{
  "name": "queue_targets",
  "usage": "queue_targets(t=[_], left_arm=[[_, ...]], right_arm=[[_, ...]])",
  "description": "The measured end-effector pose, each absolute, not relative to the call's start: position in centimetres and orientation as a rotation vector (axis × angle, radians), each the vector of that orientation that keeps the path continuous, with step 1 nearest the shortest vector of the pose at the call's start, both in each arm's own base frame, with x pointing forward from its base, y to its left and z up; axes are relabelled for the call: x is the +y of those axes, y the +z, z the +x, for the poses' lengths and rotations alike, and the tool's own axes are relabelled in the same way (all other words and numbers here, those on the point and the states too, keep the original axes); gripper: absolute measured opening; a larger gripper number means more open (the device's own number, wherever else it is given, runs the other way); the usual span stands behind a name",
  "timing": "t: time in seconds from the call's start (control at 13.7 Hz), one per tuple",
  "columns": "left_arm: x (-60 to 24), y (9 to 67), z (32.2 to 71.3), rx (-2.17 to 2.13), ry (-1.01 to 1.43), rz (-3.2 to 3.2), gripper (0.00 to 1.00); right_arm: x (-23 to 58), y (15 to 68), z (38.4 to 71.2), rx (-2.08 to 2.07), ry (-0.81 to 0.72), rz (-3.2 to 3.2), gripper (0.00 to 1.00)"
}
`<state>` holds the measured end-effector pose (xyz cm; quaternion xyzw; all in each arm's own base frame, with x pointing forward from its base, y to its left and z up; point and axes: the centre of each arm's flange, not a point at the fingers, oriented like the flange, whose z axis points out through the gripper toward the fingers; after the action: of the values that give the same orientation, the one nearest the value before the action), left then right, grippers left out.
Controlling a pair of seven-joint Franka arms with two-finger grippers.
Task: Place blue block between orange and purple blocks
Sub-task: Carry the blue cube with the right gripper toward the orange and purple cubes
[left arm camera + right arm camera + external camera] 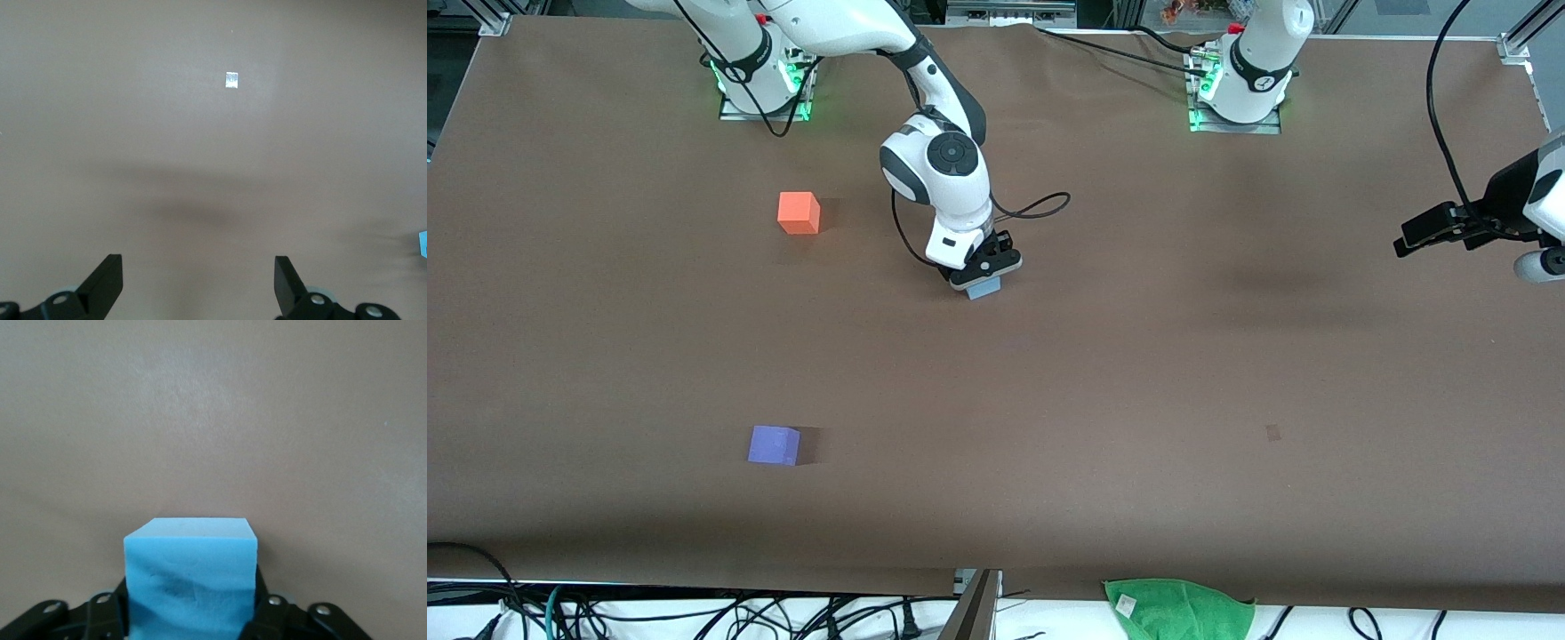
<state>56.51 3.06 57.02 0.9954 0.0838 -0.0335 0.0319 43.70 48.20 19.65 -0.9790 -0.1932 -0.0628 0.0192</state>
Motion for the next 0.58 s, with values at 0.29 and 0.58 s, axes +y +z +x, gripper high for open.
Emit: queue_targets(t=[0.29, 0.58], left_arm=[[3.3, 56.9, 56.4, 0.264, -0.123, 3.064, 1.0], [3.1, 56.9, 56.4, 0.258, -0.124, 3.065, 1.0]], right_arm=[[45.8, 21.6, 47.1, -0.521, -0.22, -3.094, 0.61], [35.2, 29.9, 54.4, -0.271, -0.165, -3.234, 0.61]])
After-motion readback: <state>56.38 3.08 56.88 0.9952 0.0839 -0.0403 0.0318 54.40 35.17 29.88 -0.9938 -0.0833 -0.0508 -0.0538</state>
